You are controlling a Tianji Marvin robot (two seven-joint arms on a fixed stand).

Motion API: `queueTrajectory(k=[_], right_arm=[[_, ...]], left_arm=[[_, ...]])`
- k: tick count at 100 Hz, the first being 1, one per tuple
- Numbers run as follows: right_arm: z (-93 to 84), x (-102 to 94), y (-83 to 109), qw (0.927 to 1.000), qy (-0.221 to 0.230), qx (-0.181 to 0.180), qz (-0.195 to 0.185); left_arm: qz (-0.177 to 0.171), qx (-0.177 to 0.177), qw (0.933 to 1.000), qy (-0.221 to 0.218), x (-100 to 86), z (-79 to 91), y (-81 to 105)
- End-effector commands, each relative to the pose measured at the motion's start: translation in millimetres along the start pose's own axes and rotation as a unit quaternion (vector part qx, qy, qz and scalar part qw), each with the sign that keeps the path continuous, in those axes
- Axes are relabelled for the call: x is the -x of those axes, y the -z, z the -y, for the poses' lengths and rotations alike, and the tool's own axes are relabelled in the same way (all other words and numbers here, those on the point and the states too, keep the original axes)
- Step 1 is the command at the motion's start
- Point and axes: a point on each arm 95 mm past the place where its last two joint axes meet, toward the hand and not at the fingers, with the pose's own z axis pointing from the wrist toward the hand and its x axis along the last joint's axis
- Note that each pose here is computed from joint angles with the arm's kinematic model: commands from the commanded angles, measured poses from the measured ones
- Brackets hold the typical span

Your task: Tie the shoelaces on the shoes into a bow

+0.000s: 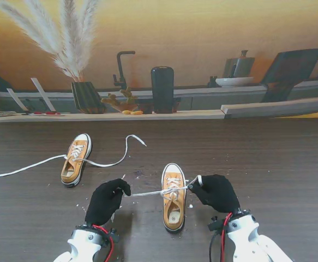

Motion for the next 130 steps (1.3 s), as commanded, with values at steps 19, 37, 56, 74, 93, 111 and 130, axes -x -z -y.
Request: queueTrajectory(k=[19,37,56,74,93,111,130], right_arm=[[-0.9,7.5,7.5,0.9994,0.023,0.019,0.019],[-0.7,11.6,11.4,0.9967,0.06,0.042,0.035],[-1.8,14.5,13.7,0.9922,0.1,0.066,0.034],[-3.9,17.2,11.5,0.9848,0.145,0.093,0.027],[-5.4,18.6,10.3,0.975,0.195,0.105,0.02],[-6.9,19.4,12.0,0.9632,0.243,0.113,0.023],[-9.6,19.2,16.3,0.9498,0.285,0.123,0.038]], left_arm=[[0.021,-0.019,0.9995,-0.012,11.1,14.7,8.6],[0.027,-0.015,0.9994,-0.012,15.4,17.2,12.1],[0.026,-0.006,0.9996,-0.01,18.0,15.9,12.2],[0.025,0.001,0.9996,-0.009,20.1,15.3,11.3],[0.023,0.005,0.9997,-0.009,22.1,16.1,12.4],[0.026,0.006,0.9996,-0.009,24.1,17.2,15.3],[0.034,0.001,0.9994,-0.012,27.8,19.6,18.9]])
